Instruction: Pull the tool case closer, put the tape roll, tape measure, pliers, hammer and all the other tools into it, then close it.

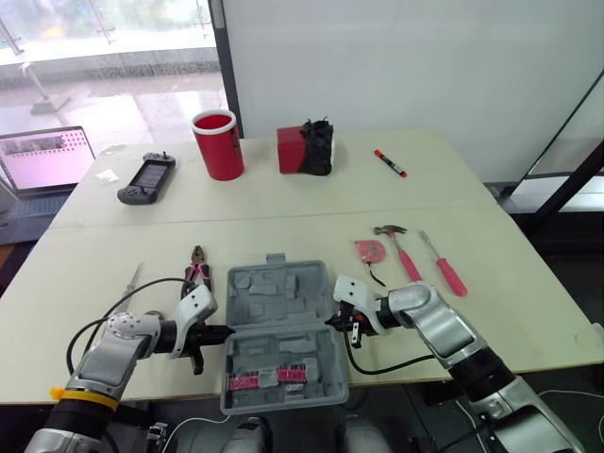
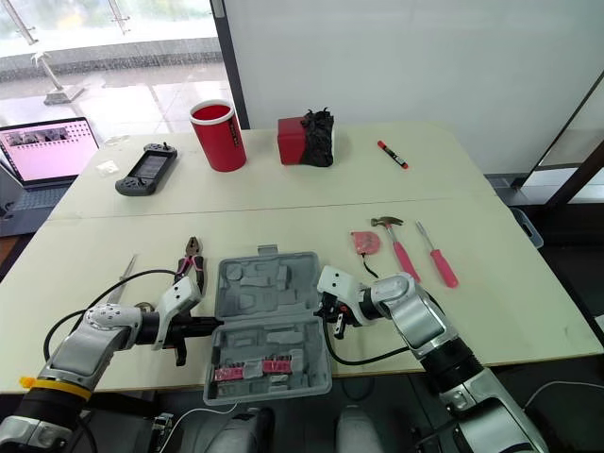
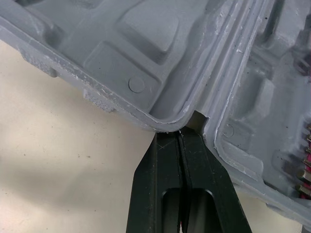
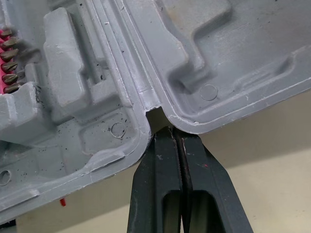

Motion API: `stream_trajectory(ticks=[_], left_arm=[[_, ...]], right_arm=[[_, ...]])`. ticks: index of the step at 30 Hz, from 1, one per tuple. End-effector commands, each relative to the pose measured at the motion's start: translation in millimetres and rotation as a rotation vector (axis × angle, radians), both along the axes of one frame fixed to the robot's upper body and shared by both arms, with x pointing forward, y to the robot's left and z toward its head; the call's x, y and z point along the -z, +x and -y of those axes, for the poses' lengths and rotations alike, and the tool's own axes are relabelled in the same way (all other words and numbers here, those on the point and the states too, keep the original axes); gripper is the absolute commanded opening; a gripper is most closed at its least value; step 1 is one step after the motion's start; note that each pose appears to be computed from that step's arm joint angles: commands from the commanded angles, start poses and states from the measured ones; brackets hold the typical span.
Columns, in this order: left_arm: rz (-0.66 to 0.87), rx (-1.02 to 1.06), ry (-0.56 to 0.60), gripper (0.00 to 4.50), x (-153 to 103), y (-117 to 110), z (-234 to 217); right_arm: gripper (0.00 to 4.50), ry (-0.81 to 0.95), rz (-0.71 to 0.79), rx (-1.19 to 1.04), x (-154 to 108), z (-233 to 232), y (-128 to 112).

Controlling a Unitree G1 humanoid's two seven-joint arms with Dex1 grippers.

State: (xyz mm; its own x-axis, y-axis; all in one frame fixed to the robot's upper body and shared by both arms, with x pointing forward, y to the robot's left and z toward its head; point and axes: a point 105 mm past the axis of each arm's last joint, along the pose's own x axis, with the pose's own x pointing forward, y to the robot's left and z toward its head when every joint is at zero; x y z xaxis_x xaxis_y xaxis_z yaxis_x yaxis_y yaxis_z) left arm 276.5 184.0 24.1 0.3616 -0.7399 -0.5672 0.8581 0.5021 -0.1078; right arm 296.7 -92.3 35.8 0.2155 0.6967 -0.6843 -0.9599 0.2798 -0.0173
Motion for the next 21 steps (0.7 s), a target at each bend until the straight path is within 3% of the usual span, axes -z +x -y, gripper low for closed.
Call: stream_trajectory(ticks=[1,12,21], left_arm=[[-0.022,0.018,0.002,0.0,10,-5,11],[-0.096,0.02,0.028,0.0,18,-18,0],[-0.069,-0.011,0.016,0.0,16,-12,-1]], right_arm=[[0.05,0.023,-0.076,-0.065,9,-10,-21],[0.05,0.015,-0.064,-0.015,5,2,-5],[0.05,-0.013,-0.132,-0.05,13,5,-15]])
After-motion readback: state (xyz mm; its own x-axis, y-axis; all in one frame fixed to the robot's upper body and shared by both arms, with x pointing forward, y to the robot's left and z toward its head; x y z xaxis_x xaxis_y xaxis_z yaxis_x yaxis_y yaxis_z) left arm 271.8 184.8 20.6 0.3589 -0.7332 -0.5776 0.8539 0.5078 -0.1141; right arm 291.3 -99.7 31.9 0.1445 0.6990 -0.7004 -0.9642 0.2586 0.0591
